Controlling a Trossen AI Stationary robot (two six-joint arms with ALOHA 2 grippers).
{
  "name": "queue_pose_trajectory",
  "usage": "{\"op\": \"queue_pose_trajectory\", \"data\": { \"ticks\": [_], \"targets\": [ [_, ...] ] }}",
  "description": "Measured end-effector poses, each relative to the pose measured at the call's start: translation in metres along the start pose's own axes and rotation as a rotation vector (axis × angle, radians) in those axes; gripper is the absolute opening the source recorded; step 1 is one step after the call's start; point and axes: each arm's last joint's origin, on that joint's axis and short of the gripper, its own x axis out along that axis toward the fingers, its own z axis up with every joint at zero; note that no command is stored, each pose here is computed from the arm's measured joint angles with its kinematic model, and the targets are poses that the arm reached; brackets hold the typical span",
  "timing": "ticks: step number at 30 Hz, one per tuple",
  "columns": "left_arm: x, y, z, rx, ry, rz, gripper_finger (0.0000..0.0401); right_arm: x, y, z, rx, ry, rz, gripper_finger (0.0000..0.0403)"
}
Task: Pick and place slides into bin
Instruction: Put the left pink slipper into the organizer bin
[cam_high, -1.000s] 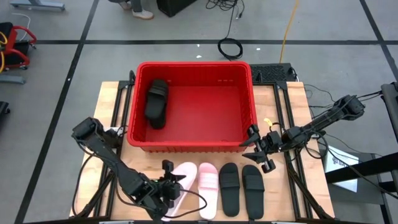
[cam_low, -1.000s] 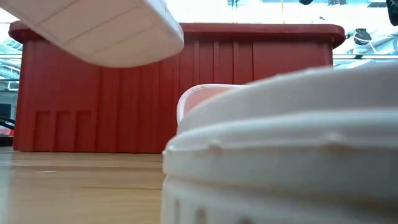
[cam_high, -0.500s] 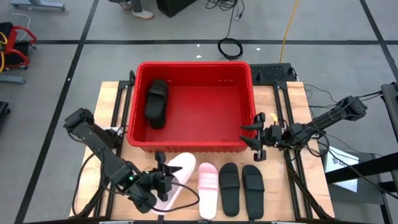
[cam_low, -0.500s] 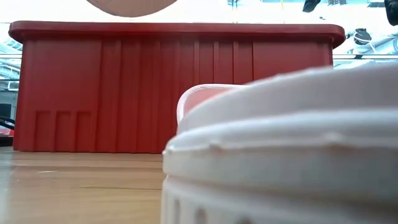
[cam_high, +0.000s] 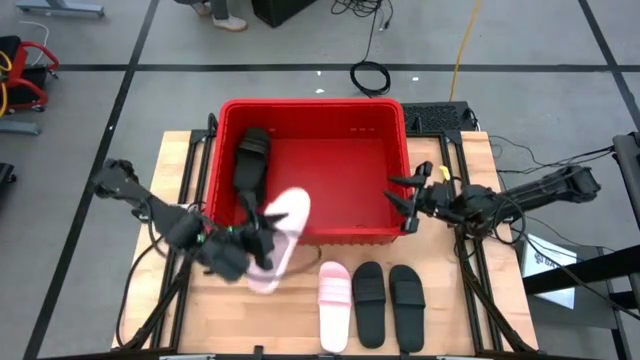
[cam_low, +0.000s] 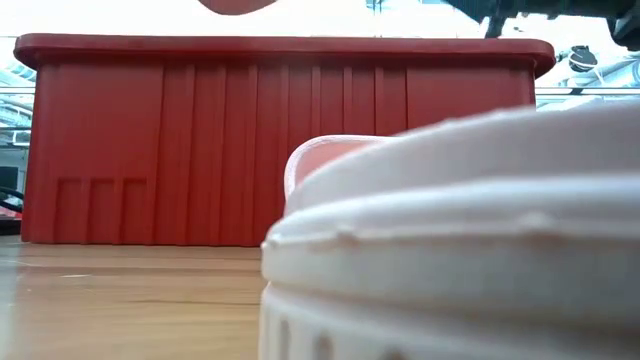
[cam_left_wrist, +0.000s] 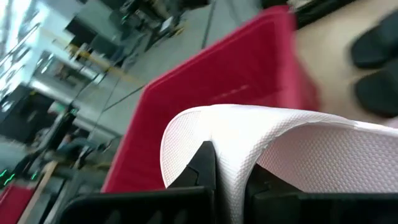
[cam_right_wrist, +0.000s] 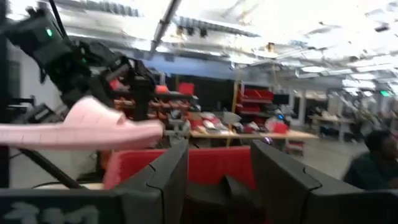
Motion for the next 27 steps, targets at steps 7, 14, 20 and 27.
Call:
{"op": "queue_pose_trajectory", "data": {
  "ticks": [7,14,20,27],
  "targets": [
    [0.019,0.056,-0.015,-0.040,0.084,0.059,0.0004,0.003,-0.012,-0.011,-0.007,0.104,-0.056,0.0164],
    [0.041,0.099,-0.031,-0.069,0.158,0.084,0.0003,0.005,-0.020,-0.016,-0.018,0.141,-0.097,0.0164],
    [0.071,0.130,-0.055,-0.068,0.223,0.029,0.0009,0.007,-0.028,-0.019,-0.038,0.164,-0.142,0.0164],
    [0.106,0.146,-0.097,-0.062,0.302,0.061,0.0010,0.009,-0.039,-0.022,-0.059,0.186,-0.201,0.0164]
  ]
}}
